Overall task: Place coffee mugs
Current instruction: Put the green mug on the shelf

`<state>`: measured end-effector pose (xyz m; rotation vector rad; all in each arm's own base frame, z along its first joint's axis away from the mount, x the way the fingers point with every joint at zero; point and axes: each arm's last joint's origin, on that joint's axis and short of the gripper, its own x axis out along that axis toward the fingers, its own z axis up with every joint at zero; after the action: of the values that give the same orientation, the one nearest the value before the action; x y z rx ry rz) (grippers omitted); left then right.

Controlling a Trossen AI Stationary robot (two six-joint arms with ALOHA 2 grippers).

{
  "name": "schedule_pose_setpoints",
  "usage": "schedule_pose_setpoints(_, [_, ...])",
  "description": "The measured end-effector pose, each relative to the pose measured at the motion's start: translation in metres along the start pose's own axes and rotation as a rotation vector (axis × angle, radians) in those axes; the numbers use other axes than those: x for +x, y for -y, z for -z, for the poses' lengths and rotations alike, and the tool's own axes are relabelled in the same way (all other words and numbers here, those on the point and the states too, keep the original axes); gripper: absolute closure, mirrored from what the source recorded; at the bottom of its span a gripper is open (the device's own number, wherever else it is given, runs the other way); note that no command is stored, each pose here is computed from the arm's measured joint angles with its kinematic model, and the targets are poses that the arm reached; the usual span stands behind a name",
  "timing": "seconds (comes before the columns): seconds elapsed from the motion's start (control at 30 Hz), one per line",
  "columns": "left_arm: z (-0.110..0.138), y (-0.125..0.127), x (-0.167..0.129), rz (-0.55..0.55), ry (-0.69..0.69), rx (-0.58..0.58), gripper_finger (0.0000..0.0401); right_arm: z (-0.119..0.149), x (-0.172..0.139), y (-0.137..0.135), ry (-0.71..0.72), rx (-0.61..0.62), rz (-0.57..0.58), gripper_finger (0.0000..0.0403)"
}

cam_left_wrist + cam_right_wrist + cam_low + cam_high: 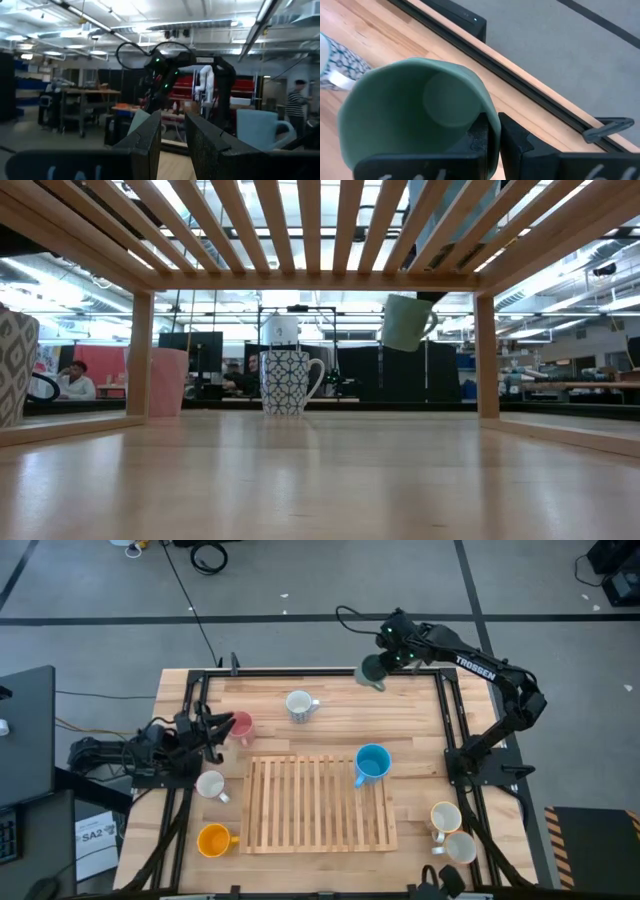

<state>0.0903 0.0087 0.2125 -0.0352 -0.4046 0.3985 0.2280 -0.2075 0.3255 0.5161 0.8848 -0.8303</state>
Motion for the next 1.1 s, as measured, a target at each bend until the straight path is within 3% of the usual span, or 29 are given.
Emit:
schedule_pose_setpoints(0.4, [-0.044, 0.018, 0.059, -0.174, -0.163, 0.087, 0.0307, -0.001, -0.002, -0.005, 0.030, 0.018, 0.061, 0.0373])
schedule_pose_setpoints(0.83, [-0.081, 0.022, 0.191, -0.324, -0.459, 0.275, 0.0307, -0.001, -0.002, -0.007, 0.040, 0.041, 0.053, 0.0372])
schedule_pose_setpoints(1.1, [-0.072, 0.013, 0.263, -0.325, -0.529, 0.289, 0.0307, -0.001, -0.003, -0.020, 0.061, 0.012, 0.022, 0.0372])
